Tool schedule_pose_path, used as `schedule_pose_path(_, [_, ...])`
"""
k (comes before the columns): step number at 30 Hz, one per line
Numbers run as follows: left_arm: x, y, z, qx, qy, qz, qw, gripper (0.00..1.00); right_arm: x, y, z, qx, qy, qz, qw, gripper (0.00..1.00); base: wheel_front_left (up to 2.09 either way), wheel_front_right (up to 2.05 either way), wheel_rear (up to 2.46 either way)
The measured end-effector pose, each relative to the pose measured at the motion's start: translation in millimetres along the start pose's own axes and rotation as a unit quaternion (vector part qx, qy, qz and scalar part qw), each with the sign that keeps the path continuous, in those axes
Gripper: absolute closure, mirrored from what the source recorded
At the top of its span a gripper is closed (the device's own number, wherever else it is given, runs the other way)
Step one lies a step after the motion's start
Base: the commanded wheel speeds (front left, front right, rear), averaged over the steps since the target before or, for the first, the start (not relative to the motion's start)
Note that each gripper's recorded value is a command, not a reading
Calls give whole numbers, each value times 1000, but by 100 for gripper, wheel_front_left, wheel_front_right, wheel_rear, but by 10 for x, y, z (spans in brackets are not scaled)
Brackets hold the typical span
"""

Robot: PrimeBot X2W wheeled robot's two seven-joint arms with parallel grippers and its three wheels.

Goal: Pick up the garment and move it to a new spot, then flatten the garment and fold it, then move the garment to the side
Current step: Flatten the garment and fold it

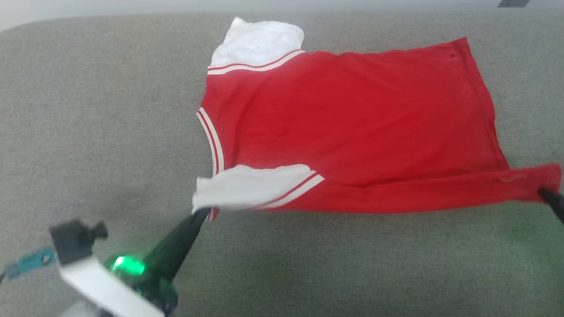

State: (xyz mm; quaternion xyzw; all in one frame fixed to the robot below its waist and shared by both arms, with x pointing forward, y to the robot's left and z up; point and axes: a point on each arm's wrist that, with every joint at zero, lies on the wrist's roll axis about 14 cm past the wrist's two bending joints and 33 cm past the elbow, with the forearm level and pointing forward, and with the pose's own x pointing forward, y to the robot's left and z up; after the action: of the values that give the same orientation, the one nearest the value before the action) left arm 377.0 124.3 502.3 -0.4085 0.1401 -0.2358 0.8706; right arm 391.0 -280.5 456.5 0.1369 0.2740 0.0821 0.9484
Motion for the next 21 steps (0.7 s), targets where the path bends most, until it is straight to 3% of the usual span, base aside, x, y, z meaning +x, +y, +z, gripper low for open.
schedule_pose_path(4, [257, -45, 92, -3, 2, -20, 1000, 100, 180, 60, 193, -1, -16, 4, 1000, 100, 0, 0, 0])
schedule_pose_path(10, [729, 134, 381, -1, -32, -14, 999, 100, 584, 64, 316, 3, -14, -2, 1000, 100, 0, 0, 0])
schedule_pose_path(21, [1025, 777, 216, 0, -17, 64, 998, 100, 999, -126, 119, 21, 9, -29, 999, 100, 0, 0, 0])
